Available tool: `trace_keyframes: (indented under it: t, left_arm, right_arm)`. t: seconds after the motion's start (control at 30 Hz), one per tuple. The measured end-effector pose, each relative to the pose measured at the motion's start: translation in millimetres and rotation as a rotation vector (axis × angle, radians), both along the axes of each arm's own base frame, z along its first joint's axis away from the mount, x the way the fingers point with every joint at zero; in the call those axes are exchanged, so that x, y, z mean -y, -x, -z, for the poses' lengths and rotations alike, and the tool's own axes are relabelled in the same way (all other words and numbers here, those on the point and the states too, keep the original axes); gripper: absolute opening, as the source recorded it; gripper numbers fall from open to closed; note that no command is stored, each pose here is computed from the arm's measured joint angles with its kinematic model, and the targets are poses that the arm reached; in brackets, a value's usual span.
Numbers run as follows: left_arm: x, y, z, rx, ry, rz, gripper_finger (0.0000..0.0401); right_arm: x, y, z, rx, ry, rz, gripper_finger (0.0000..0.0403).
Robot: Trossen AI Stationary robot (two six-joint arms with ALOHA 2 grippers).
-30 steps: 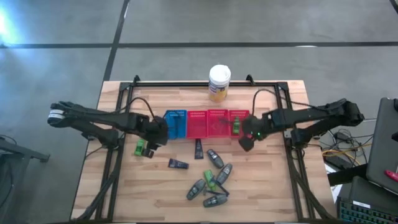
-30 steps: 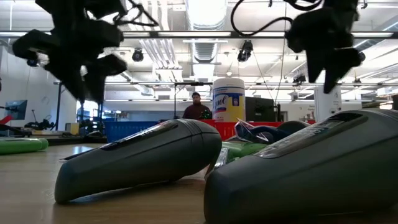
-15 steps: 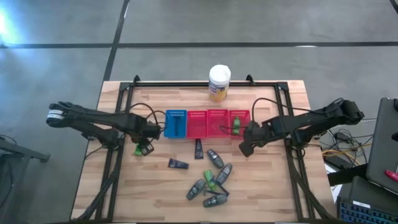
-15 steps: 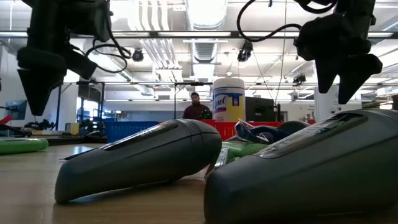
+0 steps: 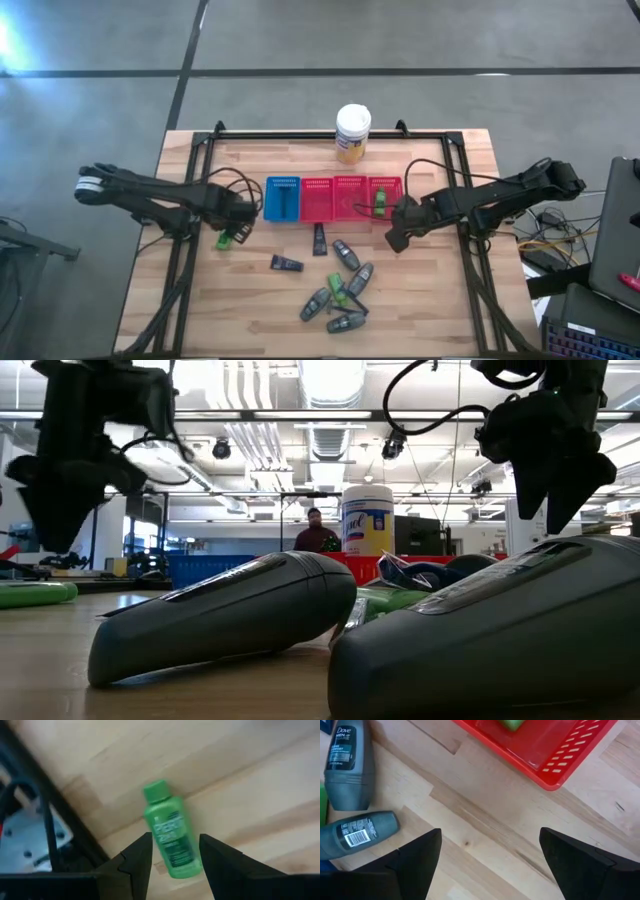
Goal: Pick & Place Travel size toiletries
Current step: Put the green shampoo into the right red bin
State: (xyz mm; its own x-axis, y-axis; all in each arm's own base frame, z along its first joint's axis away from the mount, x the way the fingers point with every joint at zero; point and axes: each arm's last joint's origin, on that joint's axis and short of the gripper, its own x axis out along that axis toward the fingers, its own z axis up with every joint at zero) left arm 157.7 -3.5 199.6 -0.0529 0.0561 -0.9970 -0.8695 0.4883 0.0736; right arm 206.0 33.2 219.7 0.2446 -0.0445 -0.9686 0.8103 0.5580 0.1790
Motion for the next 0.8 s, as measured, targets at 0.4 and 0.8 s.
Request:
trace_keyframes:
  t: [0.4, 0.8]
  left_arm:
    - [1.6, 9.6, 20.2, -0.023, 0.029, -0.129, 0.0168]
    - [1.1, -2.1, 26.2, 0.038, 0.005, -0.167, 0.0168]
  right_arm:
    - [0.7, -0.6, -0.1, 0.009, 0.026, 0.002, 0.0348]
    - [1.8, -1.7, -0.4, 0.022, 0.051, -0.001, 0.0333]
